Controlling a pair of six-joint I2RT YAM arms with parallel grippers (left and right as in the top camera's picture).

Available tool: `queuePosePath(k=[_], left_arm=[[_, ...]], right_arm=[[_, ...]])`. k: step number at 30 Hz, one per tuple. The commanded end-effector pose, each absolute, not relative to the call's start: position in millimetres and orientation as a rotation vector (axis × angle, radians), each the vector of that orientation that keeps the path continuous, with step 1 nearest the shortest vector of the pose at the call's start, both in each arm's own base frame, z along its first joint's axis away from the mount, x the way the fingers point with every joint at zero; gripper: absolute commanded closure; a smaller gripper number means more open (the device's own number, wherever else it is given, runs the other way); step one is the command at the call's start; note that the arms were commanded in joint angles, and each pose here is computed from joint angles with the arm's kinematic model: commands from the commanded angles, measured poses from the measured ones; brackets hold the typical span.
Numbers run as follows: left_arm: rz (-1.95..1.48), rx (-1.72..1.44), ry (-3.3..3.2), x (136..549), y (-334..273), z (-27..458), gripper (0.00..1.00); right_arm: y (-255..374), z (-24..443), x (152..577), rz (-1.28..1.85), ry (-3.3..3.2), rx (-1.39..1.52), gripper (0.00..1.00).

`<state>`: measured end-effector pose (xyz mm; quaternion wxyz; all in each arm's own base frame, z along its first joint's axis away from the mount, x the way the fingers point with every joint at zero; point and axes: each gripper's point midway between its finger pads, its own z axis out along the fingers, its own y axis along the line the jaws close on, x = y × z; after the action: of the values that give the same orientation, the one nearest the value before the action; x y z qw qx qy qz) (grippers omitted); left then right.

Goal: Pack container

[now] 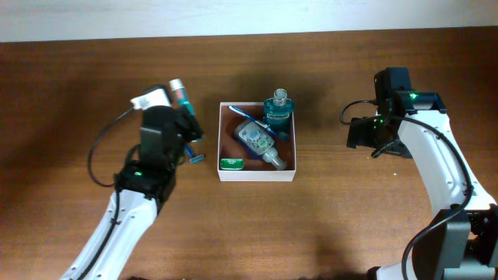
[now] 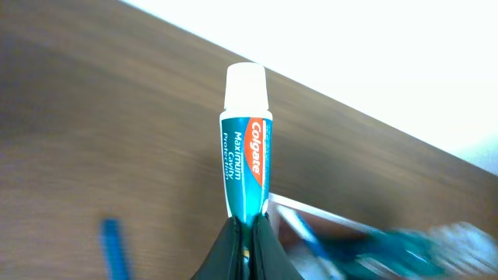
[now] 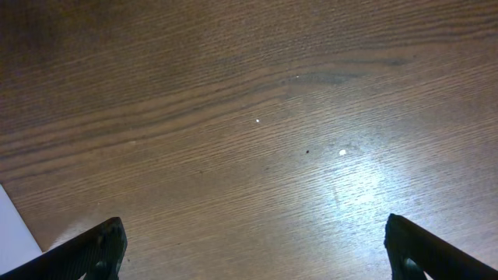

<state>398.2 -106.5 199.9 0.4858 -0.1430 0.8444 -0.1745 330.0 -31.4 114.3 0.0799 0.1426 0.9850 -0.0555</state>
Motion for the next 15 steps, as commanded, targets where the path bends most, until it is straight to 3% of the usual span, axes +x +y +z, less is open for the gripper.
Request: queuePosePath(k=[1, 3, 4, 6, 7, 8, 15], left_arm=[[-0.525, -0.209, 2.079, 387, -151, 204, 0.99], [-0.549, -0.165, 2.088, 382, -169, 202, 0.99], [-0.558, -0.151, 2.091, 381, -174, 201, 0.9], [-0.562, -0.132, 2.089, 379, -183, 200, 0.28], [-0.554, -0.136, 2.083, 380, -182, 200, 0.05], [-0.544, -0.142, 2.076, 381, -181, 201, 0.01], [-0.429, -0.262, 2.088, 393, -137, 193, 0.01]], right_arm=[[-32, 115, 332, -0.159, 2.944, 0.425, 0.01], [-32, 115, 332, -0.159, 2.944, 0.425, 0.01], [-32, 115, 332, -0.159, 2.944, 0.425, 0.01], [-33, 115, 332, -0.159, 2.944, 0.425, 0.01], [-32, 115, 332, -0.159, 2.944, 0.425, 0.01], [-32, 115, 332, -0.159, 2.944, 0.425, 0.02], [-32, 115, 332, -0.159, 2.944, 0.425, 0.01]])
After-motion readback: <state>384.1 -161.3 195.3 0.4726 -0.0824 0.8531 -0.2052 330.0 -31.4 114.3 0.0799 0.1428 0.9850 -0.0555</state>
